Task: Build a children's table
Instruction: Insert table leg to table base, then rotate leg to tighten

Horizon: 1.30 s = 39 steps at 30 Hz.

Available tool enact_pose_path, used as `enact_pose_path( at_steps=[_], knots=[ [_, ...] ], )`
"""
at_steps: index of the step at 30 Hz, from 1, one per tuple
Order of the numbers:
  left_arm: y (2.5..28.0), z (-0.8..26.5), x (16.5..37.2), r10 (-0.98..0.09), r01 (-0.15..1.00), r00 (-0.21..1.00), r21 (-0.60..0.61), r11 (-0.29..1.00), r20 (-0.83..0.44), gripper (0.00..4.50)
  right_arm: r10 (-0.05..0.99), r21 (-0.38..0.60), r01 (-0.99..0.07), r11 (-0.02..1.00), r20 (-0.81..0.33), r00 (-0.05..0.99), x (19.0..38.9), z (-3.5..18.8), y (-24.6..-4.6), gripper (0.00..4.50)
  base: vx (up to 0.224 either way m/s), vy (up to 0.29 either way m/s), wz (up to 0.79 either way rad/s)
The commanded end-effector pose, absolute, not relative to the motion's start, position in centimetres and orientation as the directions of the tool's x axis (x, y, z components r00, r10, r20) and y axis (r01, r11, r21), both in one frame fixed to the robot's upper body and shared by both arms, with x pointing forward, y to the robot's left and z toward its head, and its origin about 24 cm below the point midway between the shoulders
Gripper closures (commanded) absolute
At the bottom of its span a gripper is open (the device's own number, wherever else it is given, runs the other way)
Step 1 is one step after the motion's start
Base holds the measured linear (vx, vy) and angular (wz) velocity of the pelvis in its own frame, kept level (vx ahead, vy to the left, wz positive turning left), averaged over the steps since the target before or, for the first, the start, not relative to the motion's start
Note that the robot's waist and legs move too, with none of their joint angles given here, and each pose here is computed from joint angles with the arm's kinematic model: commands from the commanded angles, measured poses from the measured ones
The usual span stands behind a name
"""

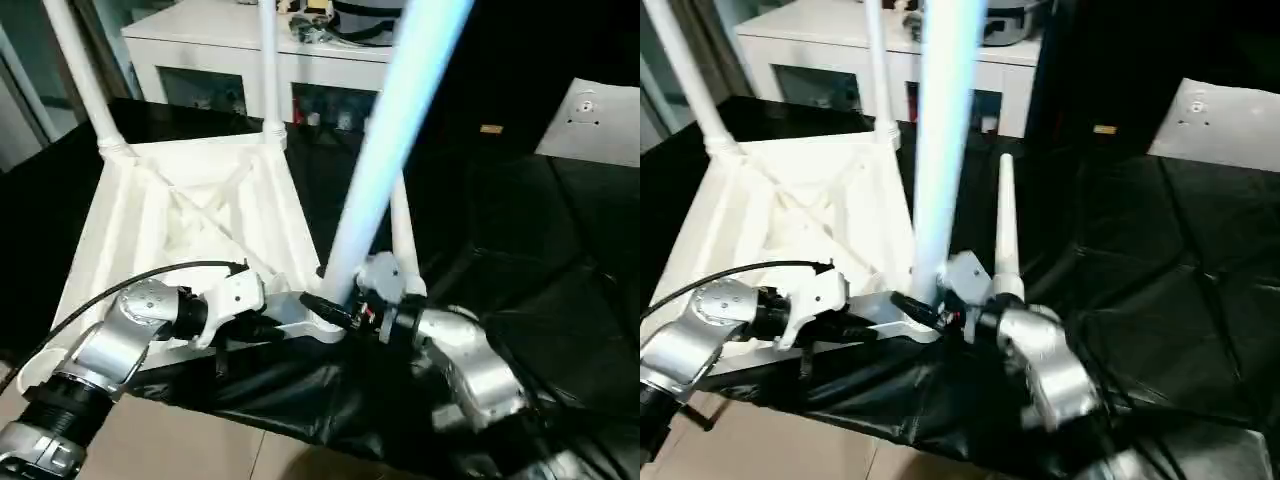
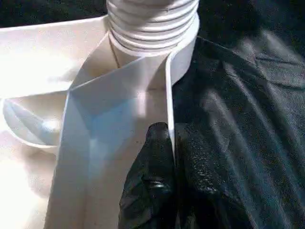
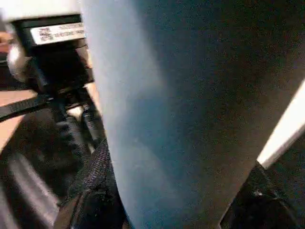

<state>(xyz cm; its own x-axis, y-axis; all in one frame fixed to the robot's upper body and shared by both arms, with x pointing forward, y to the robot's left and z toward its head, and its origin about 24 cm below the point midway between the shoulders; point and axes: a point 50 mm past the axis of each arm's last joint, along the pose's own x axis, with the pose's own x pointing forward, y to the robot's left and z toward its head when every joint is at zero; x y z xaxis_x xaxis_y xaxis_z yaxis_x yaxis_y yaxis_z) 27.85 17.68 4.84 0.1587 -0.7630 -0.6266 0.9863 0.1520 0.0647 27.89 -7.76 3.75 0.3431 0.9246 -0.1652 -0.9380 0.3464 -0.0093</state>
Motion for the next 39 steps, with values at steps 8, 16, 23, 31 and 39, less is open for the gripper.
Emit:
enact_pose_path(
  at_steps=[8, 16, 23, 31, 39],
  knots=[
    [19.3, 7.0, 31.2, -0.688, 0.960, 0.281, 0.196, 0.201, -0.669, 4.50, 0.923, 0.235, -0.963, 0.133, -0.384, 0.034, 23.6, -1.7, -6.6, 2.57, 0.000, 0.000, 0.00],
    [20.7, 7.1, 31.7, -0.663, 0.944, 0.327, 0.195, 0.267, -0.673, 4.50, 0.915, 0.185, -0.945, 0.269, -0.354, 0.191, 24.8, -1.4, -5.6, 2.57, 0.000, 0.000, 0.00],
    [20.5, 6.5, 29.3, -0.710, 0.941, 0.312, 0.100, 0.323, -0.631, 4.50, 0.868, 0.150, -0.885, 0.442, -0.319, 0.380, 26.8, -0.6, -4.9, 2.57, 0.000, 0.000, 0.00],
    [16.5, 5.4, 23.9, -0.707, 0.855, 0.431, 0.005, 0.518, -0.560, 4.50, 0.752, 0.146, -0.745, 0.651, -0.254, 0.608, 29.8, 1.2, -3.8, 2.57, 0.026, 0.012, -0.13],
    [12.1, 5.7, 23.2, -0.641, 0.789, 0.532, 0.048, 0.613, -0.554, 4.50, 0.687, 0.171, -0.667, 0.726, -0.233, 0.688, 31.1, 1.8, -3.3, 2.57, 0.000, 0.000, 0.00]
  ],
)
